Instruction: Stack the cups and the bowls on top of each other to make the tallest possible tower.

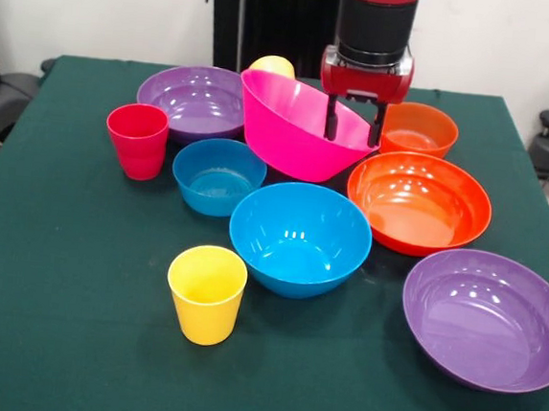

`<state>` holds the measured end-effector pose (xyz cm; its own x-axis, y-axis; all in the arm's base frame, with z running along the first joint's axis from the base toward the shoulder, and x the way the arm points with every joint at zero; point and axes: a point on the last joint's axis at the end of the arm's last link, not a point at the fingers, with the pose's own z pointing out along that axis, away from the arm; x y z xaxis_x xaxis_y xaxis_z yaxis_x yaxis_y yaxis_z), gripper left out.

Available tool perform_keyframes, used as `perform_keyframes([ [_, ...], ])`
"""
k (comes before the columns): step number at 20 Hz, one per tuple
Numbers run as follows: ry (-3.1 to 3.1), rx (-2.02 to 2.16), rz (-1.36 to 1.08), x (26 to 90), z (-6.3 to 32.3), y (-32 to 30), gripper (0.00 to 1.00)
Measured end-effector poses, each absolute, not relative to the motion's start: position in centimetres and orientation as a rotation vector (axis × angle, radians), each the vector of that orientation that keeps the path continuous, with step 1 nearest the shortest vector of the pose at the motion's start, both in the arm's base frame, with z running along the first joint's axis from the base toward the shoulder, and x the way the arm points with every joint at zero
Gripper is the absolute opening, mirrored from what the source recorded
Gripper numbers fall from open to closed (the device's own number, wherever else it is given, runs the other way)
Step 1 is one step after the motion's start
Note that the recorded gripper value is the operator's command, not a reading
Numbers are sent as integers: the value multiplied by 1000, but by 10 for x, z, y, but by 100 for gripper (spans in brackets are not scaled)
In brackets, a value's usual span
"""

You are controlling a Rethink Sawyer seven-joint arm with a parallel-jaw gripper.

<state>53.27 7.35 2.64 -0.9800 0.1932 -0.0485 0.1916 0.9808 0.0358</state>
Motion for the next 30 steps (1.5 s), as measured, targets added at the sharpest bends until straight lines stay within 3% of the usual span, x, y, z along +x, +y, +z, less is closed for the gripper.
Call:
perform_keyframes([
  [19, 3044, 206, 40, 537, 45, 102, 100],
  [30, 3035, 208, 56, 528, 15, 106, 100],
])
